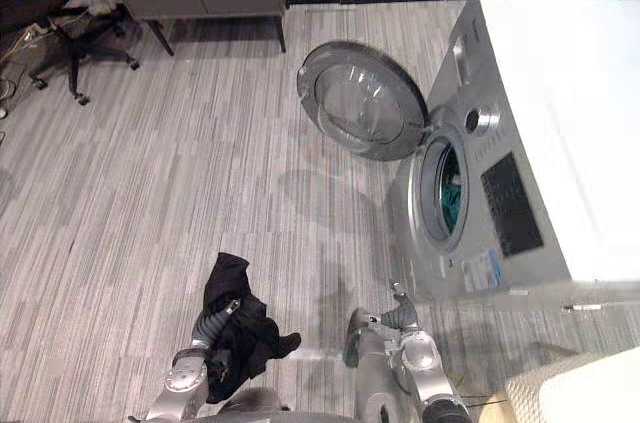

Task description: Pick up the laundry basket with both hands and put the clothes into the washing machine.

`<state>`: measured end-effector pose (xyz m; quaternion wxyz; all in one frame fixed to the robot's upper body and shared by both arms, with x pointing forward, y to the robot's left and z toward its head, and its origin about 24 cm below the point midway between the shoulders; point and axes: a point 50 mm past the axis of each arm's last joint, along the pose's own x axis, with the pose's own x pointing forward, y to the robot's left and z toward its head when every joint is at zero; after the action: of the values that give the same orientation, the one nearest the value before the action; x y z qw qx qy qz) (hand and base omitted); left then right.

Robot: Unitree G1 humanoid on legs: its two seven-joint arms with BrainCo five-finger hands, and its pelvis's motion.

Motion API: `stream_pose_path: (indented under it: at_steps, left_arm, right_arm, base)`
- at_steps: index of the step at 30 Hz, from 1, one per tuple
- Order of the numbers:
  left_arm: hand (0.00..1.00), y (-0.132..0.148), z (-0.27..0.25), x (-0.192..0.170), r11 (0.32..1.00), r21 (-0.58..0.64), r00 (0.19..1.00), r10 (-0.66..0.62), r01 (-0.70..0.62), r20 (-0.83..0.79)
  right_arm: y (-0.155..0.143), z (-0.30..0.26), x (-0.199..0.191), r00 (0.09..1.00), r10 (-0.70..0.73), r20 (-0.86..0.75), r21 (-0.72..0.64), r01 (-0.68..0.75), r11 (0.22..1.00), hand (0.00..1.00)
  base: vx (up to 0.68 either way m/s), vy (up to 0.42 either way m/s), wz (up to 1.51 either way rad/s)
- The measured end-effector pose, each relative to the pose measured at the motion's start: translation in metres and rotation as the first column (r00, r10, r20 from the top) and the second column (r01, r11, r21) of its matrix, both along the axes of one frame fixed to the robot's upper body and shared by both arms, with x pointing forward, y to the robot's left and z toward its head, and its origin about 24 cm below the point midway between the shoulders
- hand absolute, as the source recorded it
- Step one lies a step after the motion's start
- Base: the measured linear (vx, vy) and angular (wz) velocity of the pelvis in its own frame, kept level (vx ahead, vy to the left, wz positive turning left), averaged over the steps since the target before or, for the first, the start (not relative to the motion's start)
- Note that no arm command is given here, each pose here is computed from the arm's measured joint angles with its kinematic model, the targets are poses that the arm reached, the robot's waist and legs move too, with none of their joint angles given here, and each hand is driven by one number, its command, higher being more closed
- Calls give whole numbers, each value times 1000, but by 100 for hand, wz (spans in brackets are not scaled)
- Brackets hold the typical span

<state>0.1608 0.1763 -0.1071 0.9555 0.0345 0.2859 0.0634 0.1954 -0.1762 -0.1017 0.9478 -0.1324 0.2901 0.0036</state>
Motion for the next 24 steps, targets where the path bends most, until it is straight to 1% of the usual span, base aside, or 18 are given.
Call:
stream_pose_path:
  at_steps: [1,4,7,11,12,14,16,18,22,24]
  left_arm:
    - [100,-2,0,1,1000,-10,1000,-11,12,2]
    - [100,-7,3,7,999,-25,999,-22,23,25]
    - [100,-10,5,13,999,-34,998,-39,41,41]
    - [100,-23,4,11,996,-64,998,-57,60,36]
    - [100,-29,1,8,994,-66,996,-86,88,22]
    - [100,-21,4,13,992,-23,992,-124,125,28]
    - [100,-17,7,18,991,0,990,-136,137,40]
    - [100,-12,10,20,989,22,988,-144,143,52]
    - [100,-8,23,30,990,42,983,-142,138,116]
    - [100,-3,27,34,985,75,978,-162,153,130]
  right_arm:
    - [4,0,1,1000,-2,4,11,2,1000,0]
    - [0,4,5,999,-19,28,9,19,1000,0]
    - [-2,4,4,999,-33,29,8,33,999,0]
    - [-8,4,2,999,-28,25,-31,29,999,0]
    - [-6,1,-2,1000,-28,13,-30,29,999,0]
    - [5,-2,-10,1000,-23,1,-1,23,1000,0]
    - [10,-5,-14,1000,-19,-12,11,19,1000,0]
    - [14,-3,-9,1000,8,-4,5,-7,1000,0]
    - [16,-2,-6,1000,24,0,-3,-24,1000,0]
    - [17,-1,-1,999,36,4,-9,-36,999,0]
  base:
    - [504,-83,-58]
    - [476,-17,-65]
    - [328,134,-90]
    - [297,366,-130]
    - [264,474,-136]
    - [241,408,-115]
    - [181,339,-130]
    - [179,308,-178]
    - [119,94,-145]
    - [56,-19,-115]
